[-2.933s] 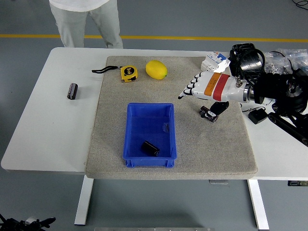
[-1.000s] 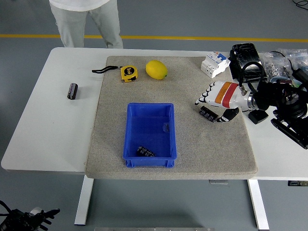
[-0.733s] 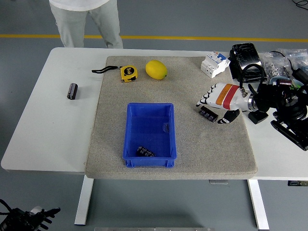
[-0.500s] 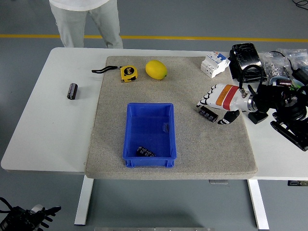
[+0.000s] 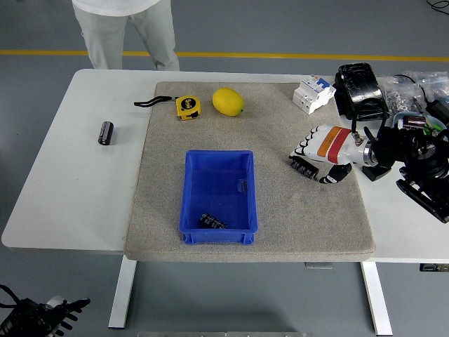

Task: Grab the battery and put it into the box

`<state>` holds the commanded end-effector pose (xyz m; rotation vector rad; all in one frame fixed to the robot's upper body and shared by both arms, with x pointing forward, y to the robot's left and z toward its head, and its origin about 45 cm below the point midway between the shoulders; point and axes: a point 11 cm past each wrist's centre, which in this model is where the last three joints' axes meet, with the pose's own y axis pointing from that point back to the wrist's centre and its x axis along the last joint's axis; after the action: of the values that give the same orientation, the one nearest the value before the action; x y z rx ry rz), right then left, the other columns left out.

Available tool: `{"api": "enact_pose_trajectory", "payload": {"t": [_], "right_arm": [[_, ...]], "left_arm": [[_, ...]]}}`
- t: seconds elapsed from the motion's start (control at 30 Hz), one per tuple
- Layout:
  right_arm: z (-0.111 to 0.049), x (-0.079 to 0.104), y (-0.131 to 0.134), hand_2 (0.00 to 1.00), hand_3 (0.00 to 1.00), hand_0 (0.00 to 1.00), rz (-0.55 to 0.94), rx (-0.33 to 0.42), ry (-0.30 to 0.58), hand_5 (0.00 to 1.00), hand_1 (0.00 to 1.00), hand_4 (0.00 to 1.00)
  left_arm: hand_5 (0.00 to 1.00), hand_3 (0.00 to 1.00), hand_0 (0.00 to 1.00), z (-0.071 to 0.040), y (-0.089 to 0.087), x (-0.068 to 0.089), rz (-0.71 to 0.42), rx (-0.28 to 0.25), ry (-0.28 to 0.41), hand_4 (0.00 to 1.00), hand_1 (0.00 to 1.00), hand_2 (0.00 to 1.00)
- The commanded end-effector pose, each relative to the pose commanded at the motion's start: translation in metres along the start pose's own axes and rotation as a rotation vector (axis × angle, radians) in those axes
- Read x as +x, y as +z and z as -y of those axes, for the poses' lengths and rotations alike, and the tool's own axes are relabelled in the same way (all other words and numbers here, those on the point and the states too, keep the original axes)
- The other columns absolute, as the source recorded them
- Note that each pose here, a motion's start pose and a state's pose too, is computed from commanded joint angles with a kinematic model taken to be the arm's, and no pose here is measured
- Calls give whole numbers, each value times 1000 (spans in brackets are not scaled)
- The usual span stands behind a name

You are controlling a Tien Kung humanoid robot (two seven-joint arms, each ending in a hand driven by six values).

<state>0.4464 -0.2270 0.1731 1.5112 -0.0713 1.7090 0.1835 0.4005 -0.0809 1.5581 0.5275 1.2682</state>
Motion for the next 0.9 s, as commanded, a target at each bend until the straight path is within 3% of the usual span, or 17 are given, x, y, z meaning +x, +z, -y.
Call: {"api": "enact_pose_trajectory", "payload": {"t": [0.03,0.2,0.23,0.9], "right_arm": [[0,-1,0,743,741,676,0,1,-1,208,674,851],[0,-1,-3,743,741,676,4,10,7,208,674,851],[0,0,-4,724,654,650,4,14,12,206,657,809],[-4,5,2,700,609,605,0,14,26,201,631,772]], "left_arm": [[711,660,575,0,0,0,1,0,0,624,590,693],[711,660,575,0,-2,-1,4,3,-2,624,590,693],[710,660,574,0,-3,-1,4,4,-2,625,591,694],[710,661,575,1,-7,-2,3,7,-2,625,592,695]]}}
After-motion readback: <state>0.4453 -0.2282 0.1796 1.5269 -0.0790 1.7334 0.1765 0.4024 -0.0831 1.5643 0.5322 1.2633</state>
